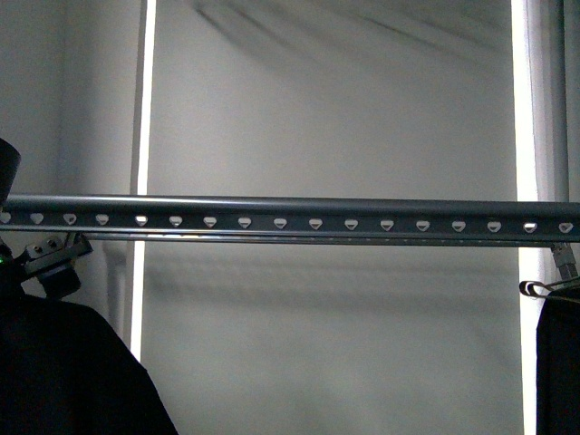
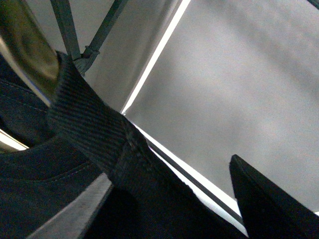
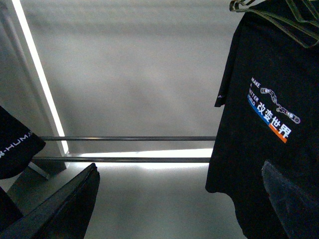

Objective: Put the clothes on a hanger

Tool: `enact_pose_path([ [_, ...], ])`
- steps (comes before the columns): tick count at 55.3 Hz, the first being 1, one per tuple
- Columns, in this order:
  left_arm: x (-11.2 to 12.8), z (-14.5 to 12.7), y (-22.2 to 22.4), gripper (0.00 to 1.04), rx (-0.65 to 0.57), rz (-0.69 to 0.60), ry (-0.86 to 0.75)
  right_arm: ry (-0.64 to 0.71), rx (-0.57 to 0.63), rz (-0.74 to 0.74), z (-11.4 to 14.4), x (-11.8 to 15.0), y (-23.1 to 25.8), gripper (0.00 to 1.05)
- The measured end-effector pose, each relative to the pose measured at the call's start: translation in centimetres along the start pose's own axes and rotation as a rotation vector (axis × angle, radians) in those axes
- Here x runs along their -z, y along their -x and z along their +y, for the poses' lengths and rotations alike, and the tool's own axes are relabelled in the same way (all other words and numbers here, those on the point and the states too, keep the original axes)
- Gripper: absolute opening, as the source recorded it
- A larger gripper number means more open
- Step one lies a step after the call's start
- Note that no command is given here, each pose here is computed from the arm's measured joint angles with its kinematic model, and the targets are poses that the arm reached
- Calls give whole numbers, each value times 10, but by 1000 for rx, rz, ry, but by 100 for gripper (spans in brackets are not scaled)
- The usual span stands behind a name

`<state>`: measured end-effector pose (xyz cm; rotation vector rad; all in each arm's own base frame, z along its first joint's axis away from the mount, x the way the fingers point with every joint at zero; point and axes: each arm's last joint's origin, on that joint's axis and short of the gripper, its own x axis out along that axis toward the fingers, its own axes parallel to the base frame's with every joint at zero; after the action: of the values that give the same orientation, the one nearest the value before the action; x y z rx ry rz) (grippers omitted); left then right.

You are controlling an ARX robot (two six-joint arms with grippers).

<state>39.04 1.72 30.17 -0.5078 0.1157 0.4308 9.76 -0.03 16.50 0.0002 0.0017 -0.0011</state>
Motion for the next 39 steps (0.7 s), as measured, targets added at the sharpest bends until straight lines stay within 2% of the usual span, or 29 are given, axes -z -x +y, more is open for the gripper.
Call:
enact_pose_path([
  [6, 4, 7, -2, 40, 3, 45, -8, 0, 0, 0, 0, 0, 0, 97],
  [17, 21, 31, 8, 13, 46, 159, 3, 0, 0, 0, 0, 0, 0, 97],
  [22, 35, 53, 27, 5, 102, 269, 7, 0, 0, 0, 0, 0, 0, 97],
  [26, 45, 68, 48, 5, 170, 348, -58, 0, 0, 0, 0, 0, 0, 97],
  [32, 57, 85, 89, 5, 348, 486, -199, 0, 0, 0, 0, 0, 0, 97],
  [39, 64, 105, 151, 4, 756, 693, -440, 0, 0, 0, 0, 0, 0, 97],
])
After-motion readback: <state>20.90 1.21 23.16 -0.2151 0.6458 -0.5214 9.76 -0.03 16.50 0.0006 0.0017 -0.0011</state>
